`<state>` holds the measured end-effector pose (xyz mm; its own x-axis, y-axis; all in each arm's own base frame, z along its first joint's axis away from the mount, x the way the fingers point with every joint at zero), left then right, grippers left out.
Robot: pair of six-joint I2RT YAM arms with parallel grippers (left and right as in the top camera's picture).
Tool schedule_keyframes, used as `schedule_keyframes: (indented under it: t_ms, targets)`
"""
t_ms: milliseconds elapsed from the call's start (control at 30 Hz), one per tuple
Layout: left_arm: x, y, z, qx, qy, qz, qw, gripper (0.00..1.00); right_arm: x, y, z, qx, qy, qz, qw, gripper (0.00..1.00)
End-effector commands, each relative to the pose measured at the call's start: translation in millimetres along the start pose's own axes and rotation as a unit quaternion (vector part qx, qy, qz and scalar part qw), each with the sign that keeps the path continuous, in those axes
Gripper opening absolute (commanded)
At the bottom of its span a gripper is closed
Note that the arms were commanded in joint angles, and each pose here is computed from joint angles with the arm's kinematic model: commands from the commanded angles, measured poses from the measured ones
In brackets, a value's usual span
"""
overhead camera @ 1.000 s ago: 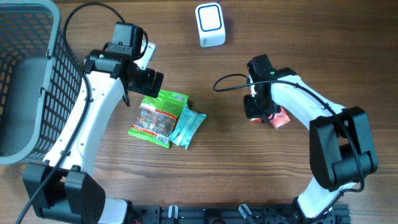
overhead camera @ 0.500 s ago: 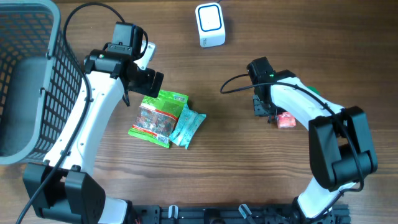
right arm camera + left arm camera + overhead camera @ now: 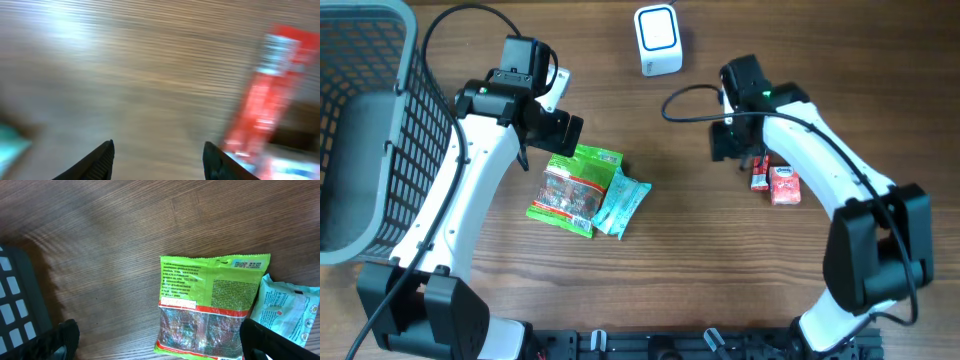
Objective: Scan the item barcode
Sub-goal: 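Reach the right gripper left to the mint-green wipes pack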
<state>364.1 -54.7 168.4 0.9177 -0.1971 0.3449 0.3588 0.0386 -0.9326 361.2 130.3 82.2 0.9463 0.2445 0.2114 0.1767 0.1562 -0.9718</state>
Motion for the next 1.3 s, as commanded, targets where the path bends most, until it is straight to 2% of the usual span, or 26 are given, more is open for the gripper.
schedule_keyframes:
  t_ms: [0,67,233,400,533,667,700,767,800,933,1267]
  targets:
    - [4,-4,1,0.004,0.004,-0.008,1.000,1.00,-2,-19,69,0.197,0.032,0.007,0.980,0.60]
    - [4,-4,1,0.004,0.004,-0.008,1.000,1.00,-12,-11,78,0.197,0.074,0.031,0.977,0.60]
    - [4,-4,1,0.004,0.004,-0.008,1.000,1.00,-44,14,116,0.200,0.099,0.072,0.972,0.59]
    - [4,-4,1,0.004,0.004,-0.008,1.000,1.00,-61,42,159,0.208,0.117,0.059,0.969,0.57]
    - [4,-4,1,0.004,0.004,-0.008,1.000,1.00,-67,61,175,0.176,0.146,0.016,0.973,0.49]
    - [4,-4,1,0.004,0.004,-0.008,1.000,1.00,-65,67,179,0.150,0.143,-0.022,0.978,0.32]
    - [4,-4,1,0.004,0.004,-0.008,1.000,1.00,-63,68,176,0.141,0.143,-0.029,0.979,0.28]
    - [4,-4,1,0.004,0.004,-0.008,1.000,1.00,-61,69,172,0.132,0.144,-0.036,0.980,0.10]
    - [4,-4,1,0.004,0.004,-0.008,1.000,1.00,-60,69,170,0.126,0.142,-0.039,0.981,0.04]
    - [4,-4,1,0.004,0.004,-0.008,1.000,1.00,-52,65,140,0.102,0.131,-0.045,0.985,0.04]
    - [4,-4,1,0.004,0.004,-0.008,1.000,1.00,-44,48,52,0.046,0.037,-0.043,0.997,0.04]
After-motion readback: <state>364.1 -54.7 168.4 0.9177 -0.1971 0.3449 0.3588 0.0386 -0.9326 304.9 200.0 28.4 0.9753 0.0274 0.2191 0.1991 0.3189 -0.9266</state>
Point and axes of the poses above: each gripper's point midway between its finger pads, its own y axis out along the fingers, its own z axis along the line the jaws close on, x = y × z, the point moved 1 cm from there along -y, back along the fingers, and after that the axes turned 7 degrees about -y, right-handed, at the moved point
